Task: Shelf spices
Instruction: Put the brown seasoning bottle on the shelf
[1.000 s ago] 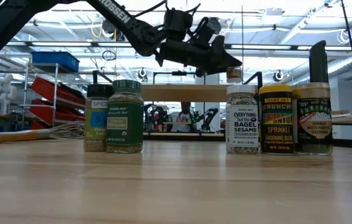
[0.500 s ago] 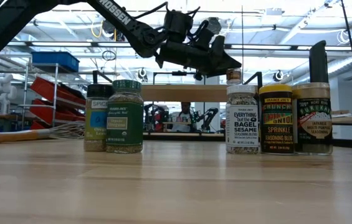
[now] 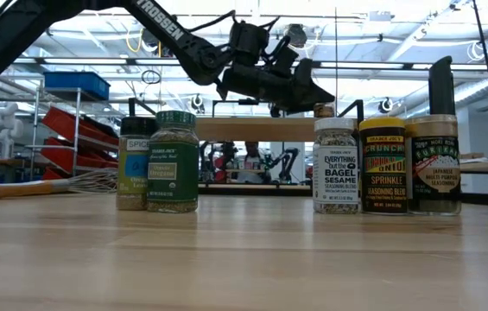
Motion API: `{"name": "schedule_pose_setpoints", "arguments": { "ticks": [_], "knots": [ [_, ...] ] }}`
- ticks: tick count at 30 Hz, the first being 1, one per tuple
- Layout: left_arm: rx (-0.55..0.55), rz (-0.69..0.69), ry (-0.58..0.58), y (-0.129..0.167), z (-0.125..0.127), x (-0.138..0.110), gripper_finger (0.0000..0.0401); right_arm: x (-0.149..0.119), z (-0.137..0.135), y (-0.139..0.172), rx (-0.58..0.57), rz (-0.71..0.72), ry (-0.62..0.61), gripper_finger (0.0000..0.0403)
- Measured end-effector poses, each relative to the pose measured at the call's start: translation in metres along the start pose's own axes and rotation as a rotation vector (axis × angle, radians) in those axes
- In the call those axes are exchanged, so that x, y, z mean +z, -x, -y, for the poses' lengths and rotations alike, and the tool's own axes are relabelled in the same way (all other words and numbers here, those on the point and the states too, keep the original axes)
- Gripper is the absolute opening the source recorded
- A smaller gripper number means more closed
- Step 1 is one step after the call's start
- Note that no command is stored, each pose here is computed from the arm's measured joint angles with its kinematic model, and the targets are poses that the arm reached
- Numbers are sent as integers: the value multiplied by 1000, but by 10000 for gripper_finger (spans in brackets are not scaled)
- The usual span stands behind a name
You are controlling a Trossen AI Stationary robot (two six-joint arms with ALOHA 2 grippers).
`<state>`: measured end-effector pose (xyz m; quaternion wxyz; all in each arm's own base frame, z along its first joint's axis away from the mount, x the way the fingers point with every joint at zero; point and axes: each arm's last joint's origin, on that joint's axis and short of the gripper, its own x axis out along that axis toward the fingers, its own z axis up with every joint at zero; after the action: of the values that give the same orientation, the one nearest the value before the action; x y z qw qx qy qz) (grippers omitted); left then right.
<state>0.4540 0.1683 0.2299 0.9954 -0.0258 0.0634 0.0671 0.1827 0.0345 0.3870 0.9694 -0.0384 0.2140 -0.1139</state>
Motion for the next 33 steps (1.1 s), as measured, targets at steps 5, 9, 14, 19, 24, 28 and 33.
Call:
{"name": "schedule_pose_setpoints", "arguments": {
  "ticks": [5,9,14,19,24,28,33],
  "knots": [
    [1,3,-20,-4,-1,-7,184,0,0,0,0,0,0,235],
    [1,5,-21,-4,-1,-7,196,0,0,0,0,-1,1,235],
    [1,6,-21,-5,-1,-9,238,0,0,0,1,-1,1,235],
    [-12,16,-24,-5,0,-9,274,0,0,0,4,-1,1,235],
    [-17,37,-31,-6,1,-5,285,0,0,0,4,-2,1,235],
    [-18,49,-35,-7,1,1,286,0,0,0,4,-3,1,235],
    [-12,38,-55,-3,2,18,286,-2,0,0,2,-21,-4,235]
  ]
}}
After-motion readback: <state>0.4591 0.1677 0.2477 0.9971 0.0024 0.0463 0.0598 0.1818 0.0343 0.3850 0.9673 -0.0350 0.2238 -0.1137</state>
